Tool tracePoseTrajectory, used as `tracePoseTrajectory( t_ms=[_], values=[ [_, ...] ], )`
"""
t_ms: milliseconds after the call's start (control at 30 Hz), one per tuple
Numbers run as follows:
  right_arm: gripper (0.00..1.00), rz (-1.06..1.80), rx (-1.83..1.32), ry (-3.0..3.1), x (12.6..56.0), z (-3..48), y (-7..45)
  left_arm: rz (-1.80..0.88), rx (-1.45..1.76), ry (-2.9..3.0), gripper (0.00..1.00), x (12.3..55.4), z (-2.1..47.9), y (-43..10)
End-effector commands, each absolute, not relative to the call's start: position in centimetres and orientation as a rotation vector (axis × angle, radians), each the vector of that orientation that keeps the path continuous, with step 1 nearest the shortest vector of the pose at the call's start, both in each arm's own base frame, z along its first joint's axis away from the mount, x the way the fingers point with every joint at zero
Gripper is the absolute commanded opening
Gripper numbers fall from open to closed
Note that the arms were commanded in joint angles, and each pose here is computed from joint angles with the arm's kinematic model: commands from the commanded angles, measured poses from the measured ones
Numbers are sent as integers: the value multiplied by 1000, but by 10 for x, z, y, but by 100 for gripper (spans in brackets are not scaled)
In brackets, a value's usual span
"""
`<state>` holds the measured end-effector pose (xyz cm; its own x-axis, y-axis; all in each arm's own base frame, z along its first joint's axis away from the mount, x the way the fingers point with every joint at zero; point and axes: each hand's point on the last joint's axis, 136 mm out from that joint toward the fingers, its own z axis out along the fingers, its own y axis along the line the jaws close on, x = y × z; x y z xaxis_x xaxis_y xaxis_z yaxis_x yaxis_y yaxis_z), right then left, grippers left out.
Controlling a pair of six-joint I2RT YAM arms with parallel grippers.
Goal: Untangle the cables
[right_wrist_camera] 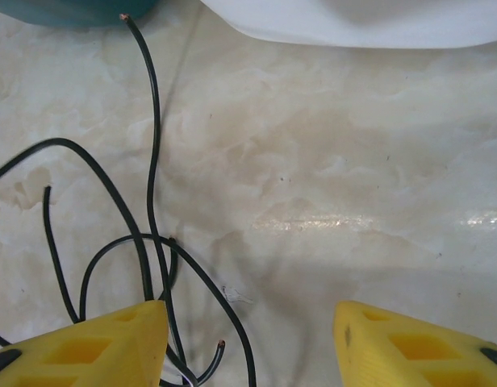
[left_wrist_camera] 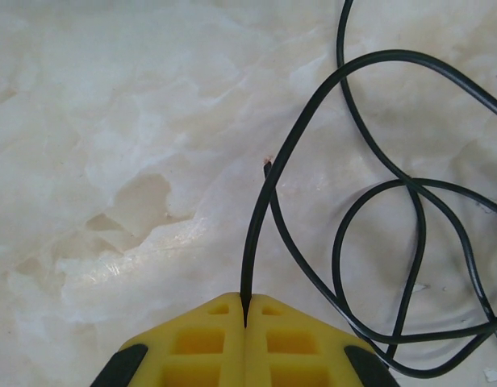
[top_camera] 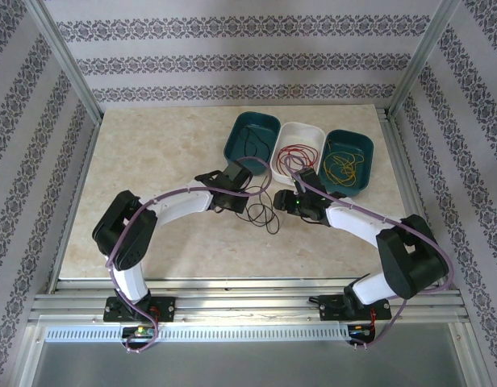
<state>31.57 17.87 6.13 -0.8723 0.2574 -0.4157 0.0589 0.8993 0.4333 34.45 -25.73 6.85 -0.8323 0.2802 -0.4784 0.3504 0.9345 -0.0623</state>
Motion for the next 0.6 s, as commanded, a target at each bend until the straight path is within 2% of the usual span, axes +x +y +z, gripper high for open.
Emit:
tracePoseTrajectory(
  t_ms=[0, 300, 567],
  values=[
    [57, 602, 201, 2589, 317, 62, 190, -255, 467, 2523, 0, 348, 91, -265],
    [56, 612, 195, 2607, 315, 57, 194, -270, 474, 2451, 0, 348, 110, -263],
    [49, 621, 173, 2640, 302, 49, 196, -261, 460, 2468, 0, 347, 107, -261]
  ],
)
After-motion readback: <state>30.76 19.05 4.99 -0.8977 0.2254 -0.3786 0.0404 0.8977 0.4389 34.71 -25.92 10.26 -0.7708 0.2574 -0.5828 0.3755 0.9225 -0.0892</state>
